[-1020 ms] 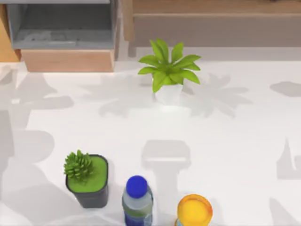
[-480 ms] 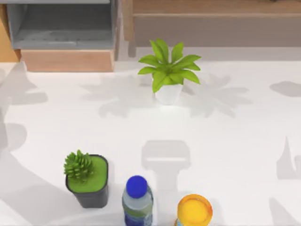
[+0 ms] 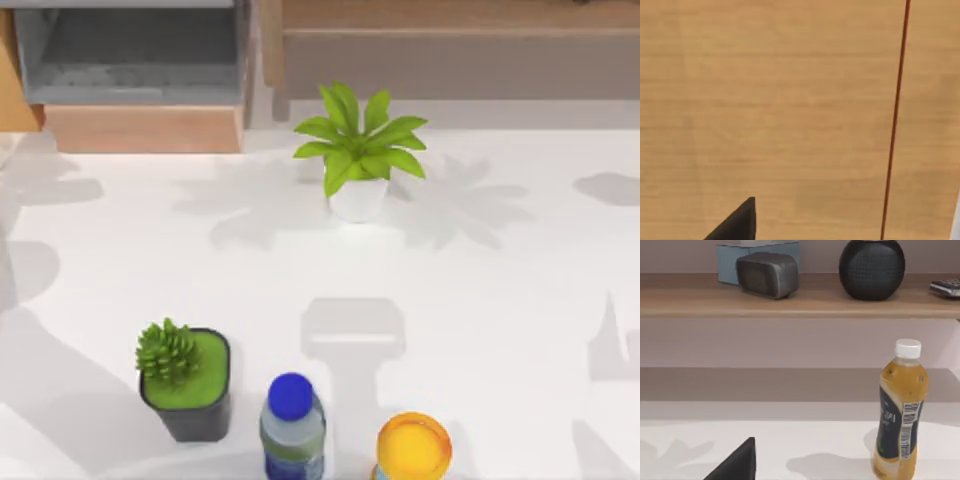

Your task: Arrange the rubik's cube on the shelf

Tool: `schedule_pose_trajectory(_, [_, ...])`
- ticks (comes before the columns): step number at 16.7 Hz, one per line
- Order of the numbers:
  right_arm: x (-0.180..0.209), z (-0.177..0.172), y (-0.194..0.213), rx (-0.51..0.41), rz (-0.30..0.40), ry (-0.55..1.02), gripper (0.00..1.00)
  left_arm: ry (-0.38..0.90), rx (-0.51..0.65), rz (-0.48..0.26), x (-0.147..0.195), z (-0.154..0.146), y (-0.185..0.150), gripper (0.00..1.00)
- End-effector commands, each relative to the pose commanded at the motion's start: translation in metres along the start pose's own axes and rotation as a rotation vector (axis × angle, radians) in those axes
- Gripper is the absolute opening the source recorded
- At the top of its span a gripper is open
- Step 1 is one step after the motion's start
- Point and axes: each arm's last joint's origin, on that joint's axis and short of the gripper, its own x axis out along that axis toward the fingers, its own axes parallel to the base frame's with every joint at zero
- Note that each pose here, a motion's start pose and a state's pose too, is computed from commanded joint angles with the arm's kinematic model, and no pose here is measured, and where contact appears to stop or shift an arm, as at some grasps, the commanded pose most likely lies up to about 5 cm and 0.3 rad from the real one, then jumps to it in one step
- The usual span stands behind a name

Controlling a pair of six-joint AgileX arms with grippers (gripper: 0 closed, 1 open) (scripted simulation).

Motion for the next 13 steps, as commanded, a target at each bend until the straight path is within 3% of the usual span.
schedule_pose_trajectory(4, [0.0, 0.0, 0.0, 0.0, 0.0, 0.0, 1.0, 0.0, 0.0, 0.0, 0.0019, 0.0, 0.0, 1.0])
schedule_pose_trajectory(13, [0.0, 0.0, 0.0, 0.0, 0.0, 0.0, 1.0, 0.0, 0.0, 0.0, 0.0019, 0.0, 0.0, 0.32])
